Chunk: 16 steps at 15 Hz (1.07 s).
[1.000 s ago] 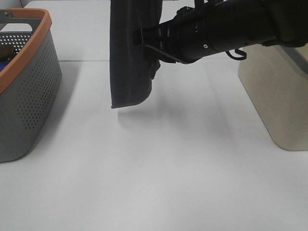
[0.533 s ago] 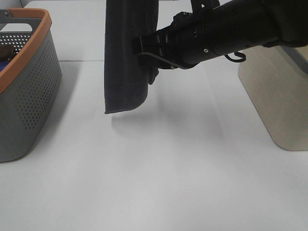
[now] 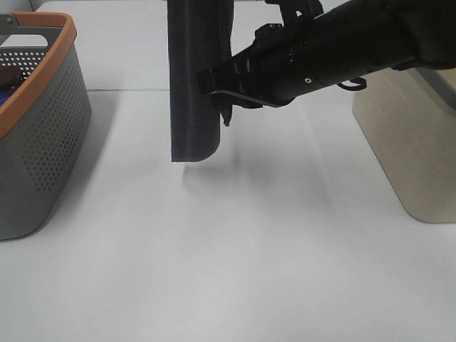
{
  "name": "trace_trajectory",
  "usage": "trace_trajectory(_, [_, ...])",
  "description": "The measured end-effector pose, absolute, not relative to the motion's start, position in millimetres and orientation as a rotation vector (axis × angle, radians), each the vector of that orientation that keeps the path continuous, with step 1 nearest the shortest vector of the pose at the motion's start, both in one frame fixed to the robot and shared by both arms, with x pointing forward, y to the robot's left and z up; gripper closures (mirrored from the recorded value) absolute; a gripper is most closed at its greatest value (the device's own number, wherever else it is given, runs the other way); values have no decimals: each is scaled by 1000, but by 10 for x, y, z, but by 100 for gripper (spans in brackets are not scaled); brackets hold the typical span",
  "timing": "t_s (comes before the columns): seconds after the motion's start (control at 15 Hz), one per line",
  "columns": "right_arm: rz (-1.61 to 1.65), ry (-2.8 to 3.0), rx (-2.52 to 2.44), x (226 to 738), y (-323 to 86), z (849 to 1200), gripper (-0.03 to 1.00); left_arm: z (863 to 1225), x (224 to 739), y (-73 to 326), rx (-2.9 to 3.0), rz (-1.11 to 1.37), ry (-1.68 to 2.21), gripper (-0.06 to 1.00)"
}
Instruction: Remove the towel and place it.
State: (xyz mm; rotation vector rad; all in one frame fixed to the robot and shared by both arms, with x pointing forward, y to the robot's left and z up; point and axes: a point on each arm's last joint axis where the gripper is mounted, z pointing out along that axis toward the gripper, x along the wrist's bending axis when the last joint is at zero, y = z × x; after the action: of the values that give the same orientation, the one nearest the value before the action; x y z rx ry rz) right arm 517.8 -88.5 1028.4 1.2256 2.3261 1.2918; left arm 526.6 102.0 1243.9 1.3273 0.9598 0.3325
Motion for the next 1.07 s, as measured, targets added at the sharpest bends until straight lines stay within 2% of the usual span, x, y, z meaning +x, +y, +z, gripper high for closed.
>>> trace_trajectory(0.27, [1264,2414,1227,5120,-874,10248,96,12429,5272,1028,1357,376,942,94])
trace_trajectory(0.33, [1265,2411,1236,5120,-874,10248,91,12429,5272,1028,1358,377,941,94])
trace_trajectory(0.4, [1261,2424,1234,5112,-873,10243,73,12431,5273,1029,1356,378,941,94])
trace_trajectory(0.47, [1258,2434,1232,5106,-871,10240,70,12431,5273,1029,1356,379,941,94])
trace_trajectory(0.53, [1255,2439,1227,5103,-871,10238,71,12431,5273,1029,1356,379,941,94])
trace_trajectory(0.6, [1245,2447,1213,5100,-873,10234,78,12431,5273,1029,1356,379,941,94])
trace_trajectory(0.73, [1240,2449,1204,5101,-875,10232,97,12431,5273,1029,1356,379,941,94])
trace_trajectory(1.07, [1150,2588,1127,5019,-903,10305,97,12412,5289,1044,1412,465,905,94])
